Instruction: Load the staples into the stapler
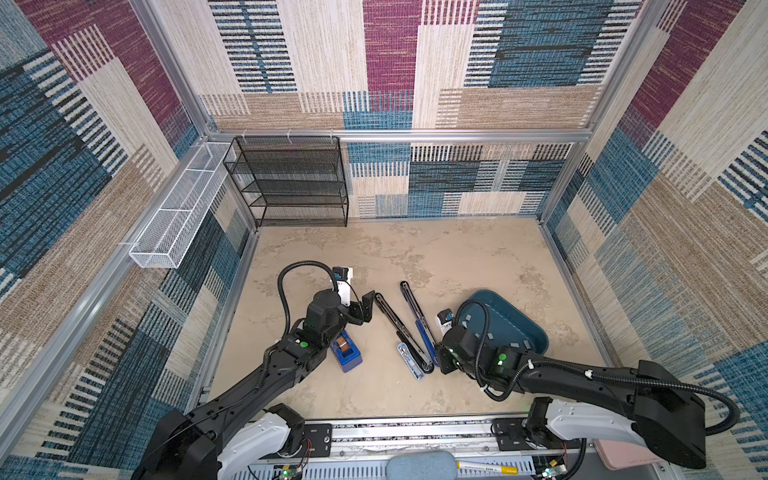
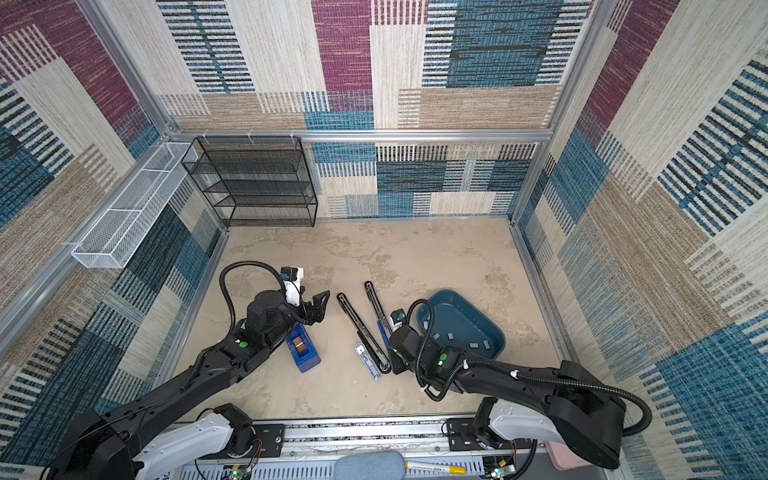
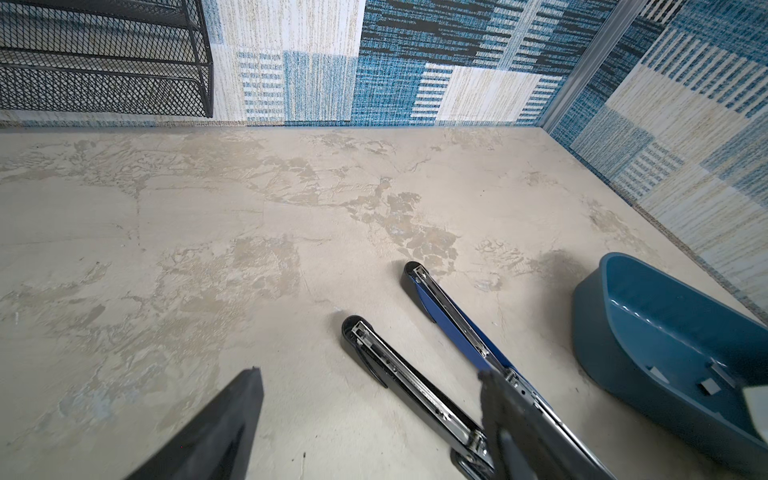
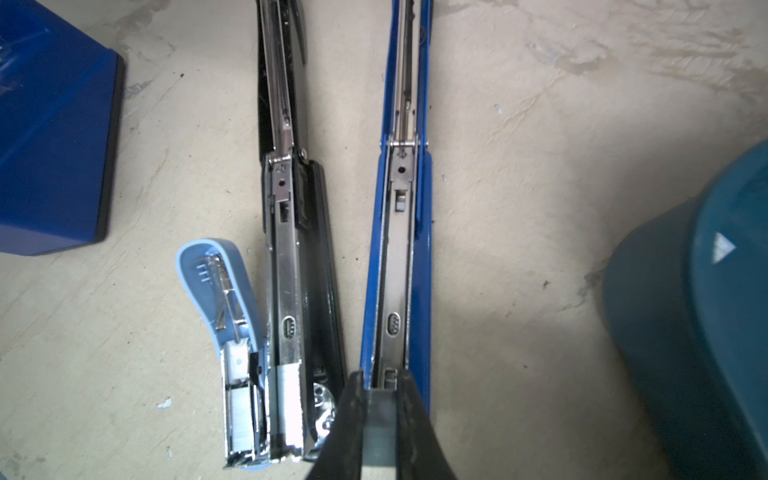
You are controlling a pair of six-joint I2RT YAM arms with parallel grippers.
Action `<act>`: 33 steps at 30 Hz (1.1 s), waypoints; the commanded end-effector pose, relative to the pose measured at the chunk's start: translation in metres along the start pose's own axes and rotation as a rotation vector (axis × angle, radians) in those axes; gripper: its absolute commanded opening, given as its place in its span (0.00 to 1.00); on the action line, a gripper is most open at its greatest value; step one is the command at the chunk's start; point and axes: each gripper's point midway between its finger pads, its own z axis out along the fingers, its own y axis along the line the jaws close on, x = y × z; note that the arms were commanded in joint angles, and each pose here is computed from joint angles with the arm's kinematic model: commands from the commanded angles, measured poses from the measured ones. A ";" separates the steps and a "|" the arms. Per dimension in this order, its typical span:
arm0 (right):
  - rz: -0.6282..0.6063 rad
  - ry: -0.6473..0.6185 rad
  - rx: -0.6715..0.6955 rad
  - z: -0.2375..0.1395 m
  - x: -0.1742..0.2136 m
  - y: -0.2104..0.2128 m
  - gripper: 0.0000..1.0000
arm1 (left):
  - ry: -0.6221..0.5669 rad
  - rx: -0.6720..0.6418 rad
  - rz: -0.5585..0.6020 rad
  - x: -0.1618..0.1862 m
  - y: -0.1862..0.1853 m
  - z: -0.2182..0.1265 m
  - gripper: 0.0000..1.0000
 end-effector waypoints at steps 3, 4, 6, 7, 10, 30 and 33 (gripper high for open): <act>-0.030 -0.043 -0.022 0.002 -0.013 0.008 0.11 | -0.038 0.015 -0.023 -0.012 -0.004 -0.001 0.86; -0.032 -0.038 -0.022 0.003 -0.012 0.008 0.11 | -0.038 0.014 -0.023 -0.012 -0.004 -0.001 0.86; -0.030 -0.035 -0.011 0.004 -0.012 0.007 0.11 | -0.041 0.015 -0.023 -0.012 -0.004 -0.001 0.86; -0.030 -0.034 -0.009 0.004 -0.012 0.006 0.11 | -0.039 0.015 -0.025 -0.012 -0.004 -0.001 0.86; -0.023 -0.040 0.000 0.003 -0.012 0.004 0.12 | -0.036 0.018 -0.025 -0.011 -0.004 -0.001 0.86; -0.021 -0.019 0.030 0.009 -0.008 0.001 0.13 | -0.038 0.023 -0.028 -0.012 -0.005 -0.001 0.86; -0.020 -0.019 0.035 0.009 -0.008 0.000 0.13 | -0.039 0.025 -0.031 -0.013 -0.006 -0.001 0.86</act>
